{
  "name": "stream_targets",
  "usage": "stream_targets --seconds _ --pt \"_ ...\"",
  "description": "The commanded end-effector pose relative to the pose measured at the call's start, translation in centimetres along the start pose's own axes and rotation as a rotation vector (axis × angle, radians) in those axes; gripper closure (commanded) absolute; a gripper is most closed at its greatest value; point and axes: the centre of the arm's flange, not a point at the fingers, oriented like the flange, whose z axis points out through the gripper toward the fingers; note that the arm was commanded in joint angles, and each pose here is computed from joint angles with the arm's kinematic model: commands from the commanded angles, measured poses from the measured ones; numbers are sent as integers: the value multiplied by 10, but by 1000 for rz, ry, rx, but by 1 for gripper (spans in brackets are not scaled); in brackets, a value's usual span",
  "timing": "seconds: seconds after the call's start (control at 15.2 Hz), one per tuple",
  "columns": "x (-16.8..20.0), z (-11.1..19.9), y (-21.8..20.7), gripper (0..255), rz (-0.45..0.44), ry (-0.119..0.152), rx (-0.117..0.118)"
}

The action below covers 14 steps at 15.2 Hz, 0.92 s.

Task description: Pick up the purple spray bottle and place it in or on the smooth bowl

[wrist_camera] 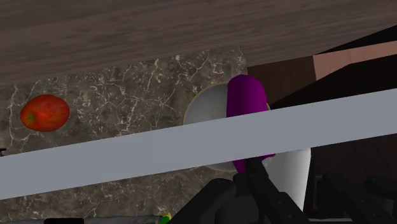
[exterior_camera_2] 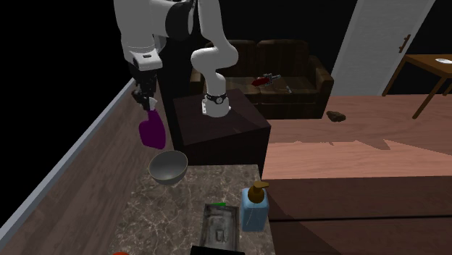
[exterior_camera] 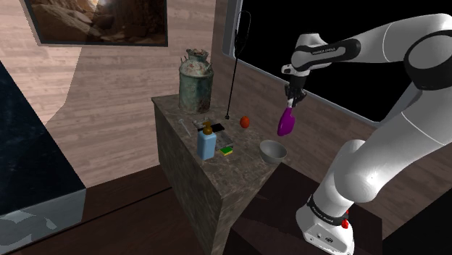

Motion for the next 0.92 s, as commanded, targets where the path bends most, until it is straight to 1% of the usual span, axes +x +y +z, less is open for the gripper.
stream_targets --seconds 0.0,0.86 --pt "2 11 0 255 0 0 -1" --pt "12 79 3 255 0 0 -1"
